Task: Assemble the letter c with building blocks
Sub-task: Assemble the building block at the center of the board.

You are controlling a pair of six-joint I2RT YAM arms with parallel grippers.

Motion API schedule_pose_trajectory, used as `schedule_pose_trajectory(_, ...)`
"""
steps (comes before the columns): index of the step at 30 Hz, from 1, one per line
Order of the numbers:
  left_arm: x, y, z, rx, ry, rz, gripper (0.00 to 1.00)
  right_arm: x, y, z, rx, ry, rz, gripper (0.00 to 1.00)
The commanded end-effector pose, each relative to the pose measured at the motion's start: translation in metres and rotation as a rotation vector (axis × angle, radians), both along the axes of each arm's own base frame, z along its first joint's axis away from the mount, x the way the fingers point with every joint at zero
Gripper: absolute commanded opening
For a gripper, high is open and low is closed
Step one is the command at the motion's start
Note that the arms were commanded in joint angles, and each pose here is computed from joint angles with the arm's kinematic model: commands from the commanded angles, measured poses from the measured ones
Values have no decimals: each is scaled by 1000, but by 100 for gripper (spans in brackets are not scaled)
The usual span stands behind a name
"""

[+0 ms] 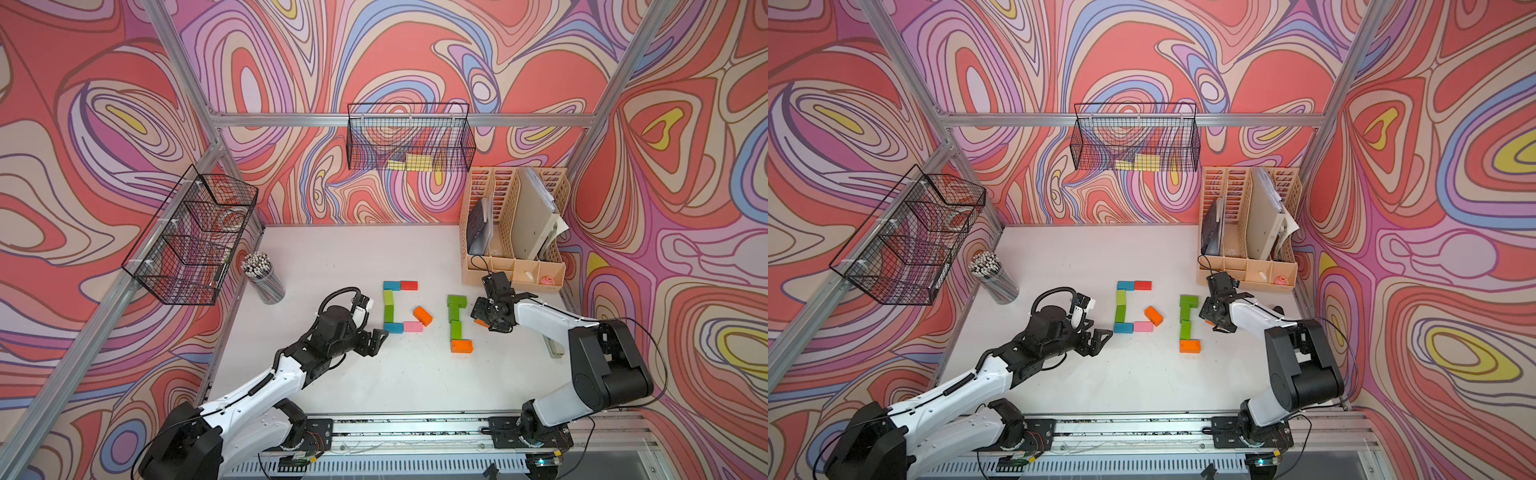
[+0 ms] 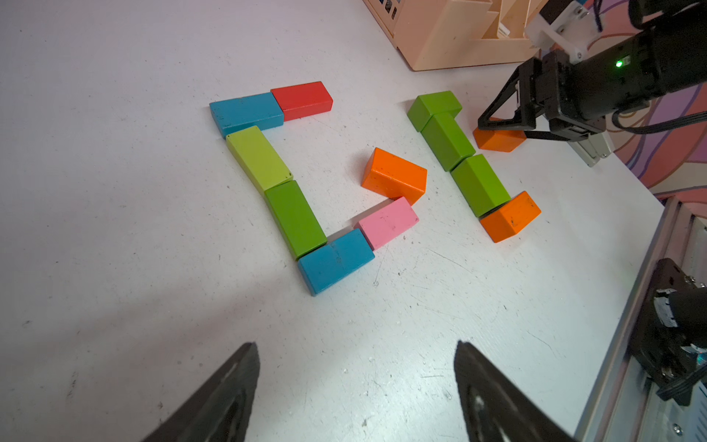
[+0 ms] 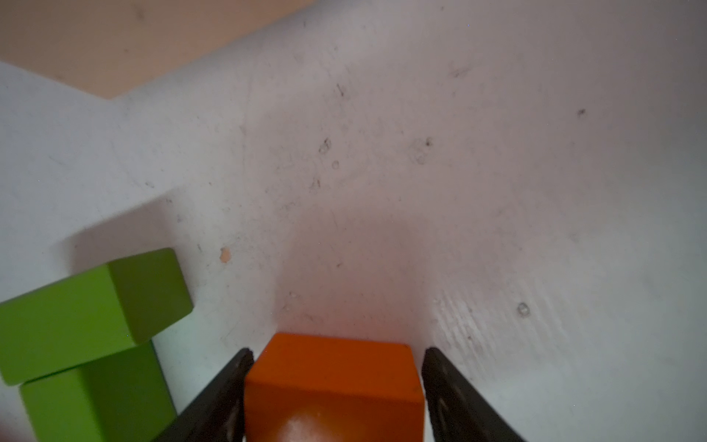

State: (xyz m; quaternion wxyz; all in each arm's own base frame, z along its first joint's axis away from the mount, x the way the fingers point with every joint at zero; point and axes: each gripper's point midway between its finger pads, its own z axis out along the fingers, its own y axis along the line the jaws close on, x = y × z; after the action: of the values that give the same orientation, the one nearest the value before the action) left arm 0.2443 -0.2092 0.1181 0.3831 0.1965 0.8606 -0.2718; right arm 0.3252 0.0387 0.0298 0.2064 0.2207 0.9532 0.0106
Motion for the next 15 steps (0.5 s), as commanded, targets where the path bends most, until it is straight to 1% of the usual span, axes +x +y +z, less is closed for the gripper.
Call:
schedule_pose_trajectory(1,1,0,-5,17,-6,-4,83,9,-8,8,-44,-22,18,71)
schedule_pose_trajectory(5,2,0,-7,26,-4,-3,83,19,-7,19,-58,-56,73,68)
schedule_pose_trajectory(9,2,0,-7,30,-7,-3,83,32,-4,26,-66,-81,156,68)
schedule_pose_trajectory(15,3,1,-8,39,-11,1,83,48,5,30,-35,-80,258,66)
